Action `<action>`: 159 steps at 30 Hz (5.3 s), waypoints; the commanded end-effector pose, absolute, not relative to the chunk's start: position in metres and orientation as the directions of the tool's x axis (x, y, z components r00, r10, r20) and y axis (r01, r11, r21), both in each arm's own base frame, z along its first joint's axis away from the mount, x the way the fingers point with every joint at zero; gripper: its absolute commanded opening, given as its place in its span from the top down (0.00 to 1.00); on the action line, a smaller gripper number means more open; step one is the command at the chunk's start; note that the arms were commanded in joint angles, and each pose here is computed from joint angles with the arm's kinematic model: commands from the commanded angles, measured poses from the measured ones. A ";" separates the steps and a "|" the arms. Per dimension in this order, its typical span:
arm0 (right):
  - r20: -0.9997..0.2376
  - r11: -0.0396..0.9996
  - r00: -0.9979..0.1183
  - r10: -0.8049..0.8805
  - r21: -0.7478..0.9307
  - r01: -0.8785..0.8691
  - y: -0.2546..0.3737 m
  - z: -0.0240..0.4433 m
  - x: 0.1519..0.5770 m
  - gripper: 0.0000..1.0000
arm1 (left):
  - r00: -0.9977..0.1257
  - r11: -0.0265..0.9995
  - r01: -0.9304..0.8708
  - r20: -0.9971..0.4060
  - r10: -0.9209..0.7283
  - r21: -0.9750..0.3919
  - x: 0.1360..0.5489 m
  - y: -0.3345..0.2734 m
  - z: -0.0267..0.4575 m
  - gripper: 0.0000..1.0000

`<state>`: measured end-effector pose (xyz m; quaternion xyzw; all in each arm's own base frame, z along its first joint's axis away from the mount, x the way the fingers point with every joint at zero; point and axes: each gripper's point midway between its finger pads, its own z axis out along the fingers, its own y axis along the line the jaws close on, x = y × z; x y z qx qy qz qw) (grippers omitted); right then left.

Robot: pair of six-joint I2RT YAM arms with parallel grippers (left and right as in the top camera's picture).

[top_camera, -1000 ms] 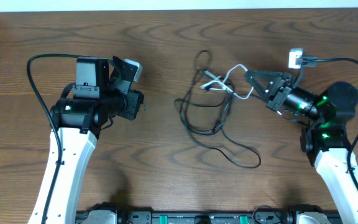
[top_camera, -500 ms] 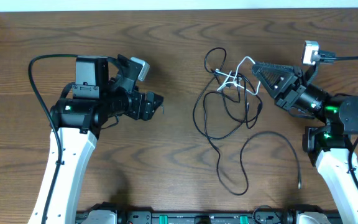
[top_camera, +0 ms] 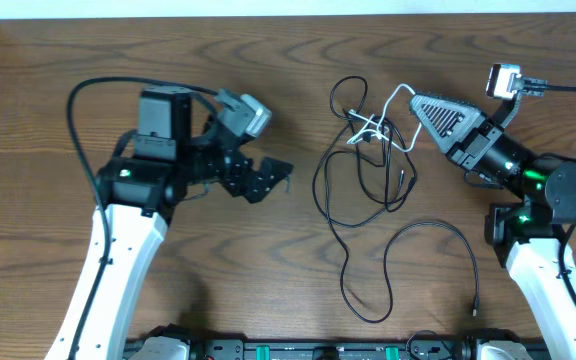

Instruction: Untangle cables

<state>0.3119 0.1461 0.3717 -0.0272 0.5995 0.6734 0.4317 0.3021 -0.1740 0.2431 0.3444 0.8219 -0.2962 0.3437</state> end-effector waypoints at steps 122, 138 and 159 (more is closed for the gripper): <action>-0.564 -0.007 -0.762 0.318 0.802 -0.597 0.193 0.358 0.270 0.99 | -0.267 0.876 0.264 -0.843 0.468 0.403 0.437 -0.191 0.262 0.01; -0.548 -0.001 -0.753 0.365 0.809 -0.588 0.189 0.361 0.278 0.99 | -0.370 0.861 0.152 -0.779 0.506 0.486 0.432 -0.160 0.250 0.01; -0.379 0.015 -0.597 0.707 0.852 -0.523 0.083 0.397 0.324 0.99 | -0.511 0.794 0.420 -0.609 0.607 0.439 0.392 -0.169 0.186 0.00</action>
